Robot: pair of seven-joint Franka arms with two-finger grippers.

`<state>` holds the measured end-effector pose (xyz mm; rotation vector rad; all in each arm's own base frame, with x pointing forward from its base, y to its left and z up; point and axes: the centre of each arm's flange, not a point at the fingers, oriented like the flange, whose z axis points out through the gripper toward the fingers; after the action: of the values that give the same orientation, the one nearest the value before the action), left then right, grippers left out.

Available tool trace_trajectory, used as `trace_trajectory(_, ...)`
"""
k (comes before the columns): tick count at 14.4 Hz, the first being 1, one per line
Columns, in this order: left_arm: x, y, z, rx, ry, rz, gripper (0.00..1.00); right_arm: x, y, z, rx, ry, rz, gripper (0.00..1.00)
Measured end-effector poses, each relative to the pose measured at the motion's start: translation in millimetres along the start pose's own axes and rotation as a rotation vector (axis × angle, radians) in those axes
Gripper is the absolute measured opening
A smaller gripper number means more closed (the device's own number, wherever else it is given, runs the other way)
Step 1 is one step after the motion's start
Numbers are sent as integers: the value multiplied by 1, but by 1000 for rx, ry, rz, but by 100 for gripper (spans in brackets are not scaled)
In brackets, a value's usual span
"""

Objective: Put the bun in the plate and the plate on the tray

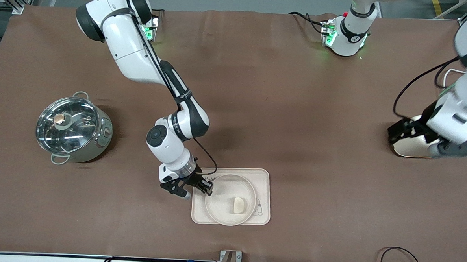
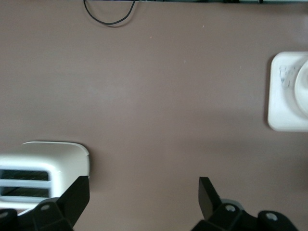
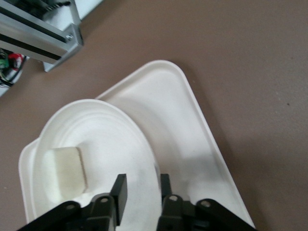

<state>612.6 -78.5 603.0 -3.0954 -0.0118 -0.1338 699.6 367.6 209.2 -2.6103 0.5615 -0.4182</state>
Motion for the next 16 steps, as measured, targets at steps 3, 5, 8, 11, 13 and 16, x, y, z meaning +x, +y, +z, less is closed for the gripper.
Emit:
trace_trajectory(3, -33, -6, -29, 12, -12, 28, 100, 16, -18, -38, 31, 31, -1, 71)
trace_trajectory(5, -55, -11, -35, 18, -21, 54, 100, 35, -12, -75, 25, 45, 21, 90)
trace_trajectory(8, -73, -19, -34, 23, -43, 58, 100, 68, 16, -146, -47, -22, 56, 100)
trace_trajectory(11, -74, -15, -32, 2, -51, 61, 100, 108, 53, -245, -145, -153, -35, 100)
trace_trajectory(13, -75, -11, -32, -9, -53, 66, 100, 140, 94, -313, -221, -185, -141, 100)
trace_trajectory(16, -77, -9, -31, -8, -67, 71, 100, 159, 139, -404, -370, -222, -287, 100)
